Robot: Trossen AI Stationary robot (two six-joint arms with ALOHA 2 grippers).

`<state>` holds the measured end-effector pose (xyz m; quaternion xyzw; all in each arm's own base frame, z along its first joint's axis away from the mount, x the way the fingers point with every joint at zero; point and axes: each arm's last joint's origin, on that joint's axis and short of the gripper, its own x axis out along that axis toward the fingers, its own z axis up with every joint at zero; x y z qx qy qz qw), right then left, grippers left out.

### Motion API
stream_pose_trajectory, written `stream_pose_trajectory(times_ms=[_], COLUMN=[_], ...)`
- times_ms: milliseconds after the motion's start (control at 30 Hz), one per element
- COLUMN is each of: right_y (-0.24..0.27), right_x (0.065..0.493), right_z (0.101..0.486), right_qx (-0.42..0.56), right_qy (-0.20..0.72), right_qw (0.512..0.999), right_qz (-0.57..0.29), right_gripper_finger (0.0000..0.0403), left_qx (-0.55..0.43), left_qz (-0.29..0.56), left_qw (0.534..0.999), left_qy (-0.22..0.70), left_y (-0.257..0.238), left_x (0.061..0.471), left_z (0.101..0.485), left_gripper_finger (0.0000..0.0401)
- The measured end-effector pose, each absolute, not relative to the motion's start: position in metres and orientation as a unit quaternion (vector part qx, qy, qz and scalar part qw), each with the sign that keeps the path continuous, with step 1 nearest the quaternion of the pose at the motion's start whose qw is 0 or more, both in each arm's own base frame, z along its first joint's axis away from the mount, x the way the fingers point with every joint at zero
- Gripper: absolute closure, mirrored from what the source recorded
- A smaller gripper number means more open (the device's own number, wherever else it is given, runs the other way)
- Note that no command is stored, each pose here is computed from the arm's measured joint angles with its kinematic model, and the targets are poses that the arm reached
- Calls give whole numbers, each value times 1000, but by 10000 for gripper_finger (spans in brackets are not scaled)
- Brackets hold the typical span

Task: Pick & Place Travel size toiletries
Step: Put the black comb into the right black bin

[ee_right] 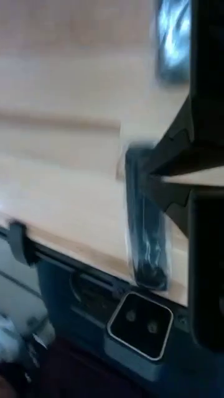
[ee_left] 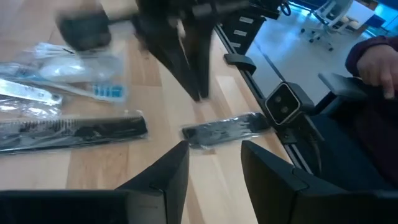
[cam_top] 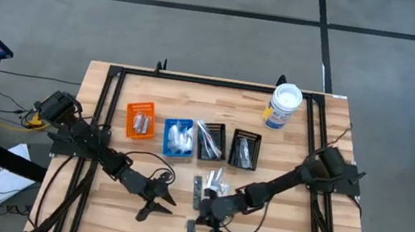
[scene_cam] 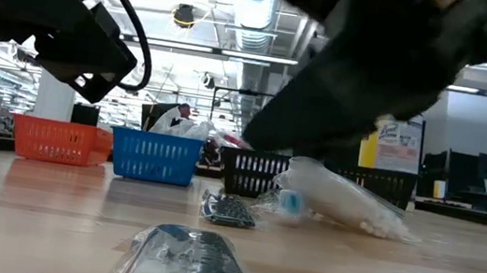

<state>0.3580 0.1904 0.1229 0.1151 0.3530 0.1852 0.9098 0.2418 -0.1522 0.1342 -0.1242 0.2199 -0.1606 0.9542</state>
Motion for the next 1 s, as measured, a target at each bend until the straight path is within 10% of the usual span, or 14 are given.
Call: stream_pose_trajectory(times_ms=[1000], right_y=[208], right_x=[402], right_z=[152], right_qx=[-93], right_qy=[457], right_qw=[810], right_qz=[355], right_gripper_finger=[403], left_qx=[-121], left_qz=[-138], left_qw=[960], left_qy=[213], left_y=[-156], left_x=[239], left_z=[134], left_gripper_finger=[261])
